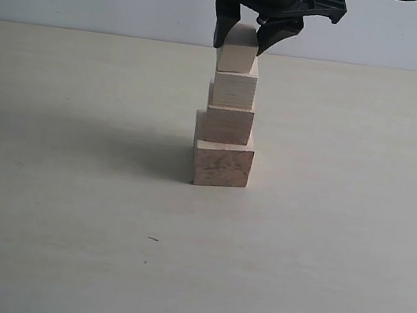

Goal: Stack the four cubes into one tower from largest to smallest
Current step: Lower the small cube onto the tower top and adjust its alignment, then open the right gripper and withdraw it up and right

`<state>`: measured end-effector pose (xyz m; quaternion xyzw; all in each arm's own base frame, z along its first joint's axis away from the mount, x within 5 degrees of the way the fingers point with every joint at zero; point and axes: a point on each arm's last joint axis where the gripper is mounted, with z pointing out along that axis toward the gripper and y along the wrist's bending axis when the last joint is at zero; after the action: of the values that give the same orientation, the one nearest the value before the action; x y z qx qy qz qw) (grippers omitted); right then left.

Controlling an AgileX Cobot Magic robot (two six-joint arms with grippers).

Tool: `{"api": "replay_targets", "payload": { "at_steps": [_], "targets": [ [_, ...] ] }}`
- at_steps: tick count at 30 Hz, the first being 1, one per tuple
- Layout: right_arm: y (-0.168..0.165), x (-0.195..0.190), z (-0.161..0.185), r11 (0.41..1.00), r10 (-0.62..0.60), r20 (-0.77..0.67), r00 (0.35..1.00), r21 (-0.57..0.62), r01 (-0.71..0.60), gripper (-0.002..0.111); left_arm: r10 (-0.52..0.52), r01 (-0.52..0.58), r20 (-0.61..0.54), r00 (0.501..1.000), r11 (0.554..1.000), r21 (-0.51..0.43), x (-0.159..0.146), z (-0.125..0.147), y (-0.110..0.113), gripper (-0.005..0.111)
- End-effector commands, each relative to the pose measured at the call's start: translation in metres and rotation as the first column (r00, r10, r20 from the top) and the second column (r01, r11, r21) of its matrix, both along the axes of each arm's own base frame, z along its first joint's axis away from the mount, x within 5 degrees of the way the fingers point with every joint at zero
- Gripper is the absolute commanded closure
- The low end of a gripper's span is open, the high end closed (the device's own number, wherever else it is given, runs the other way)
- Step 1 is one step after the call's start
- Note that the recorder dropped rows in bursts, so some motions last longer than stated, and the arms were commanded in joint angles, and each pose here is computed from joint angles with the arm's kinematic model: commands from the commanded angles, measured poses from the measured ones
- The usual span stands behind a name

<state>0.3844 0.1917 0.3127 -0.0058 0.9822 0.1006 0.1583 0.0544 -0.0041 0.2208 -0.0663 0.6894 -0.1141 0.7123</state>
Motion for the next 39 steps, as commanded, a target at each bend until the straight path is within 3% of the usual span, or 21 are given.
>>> {"api": "replay_targets", "payload": {
  "at_steps": [1,22,28,39],
  "targets": [
    [-0.0029,0.0003,0.0007,1.0,-0.007,0.013,1.0,-0.014,0.007,0.065,-0.006,0.006,0.006,1.0,1.0,0.002,-0.0005,0.0,-0.0003,0.107],
    [-0.0029,0.0003,0.0007,0.999,-0.041,0.006,0.999,-0.002,0.041,0.065,-0.006,0.006,0.006,1.0,1.0,0.002,-0.0005,0.0,-0.0003,0.107],
    [-0.0029,0.0003,0.0007,0.999,-0.041,0.006,0.999,-0.002,0.041,0.051,-0.006,0.006,0.006,1.0,1.0,0.002,-0.0005,0.0,-0.0003,0.107],
    [-0.0026,0.0009,0.0043,0.999,-0.05,0.015,0.999,0.007,0.05,0.049,-0.006,0.006,0.006,1.0,1.0,0.002,-0.0005,0.0,-0.0003,0.107]
  ]
}}
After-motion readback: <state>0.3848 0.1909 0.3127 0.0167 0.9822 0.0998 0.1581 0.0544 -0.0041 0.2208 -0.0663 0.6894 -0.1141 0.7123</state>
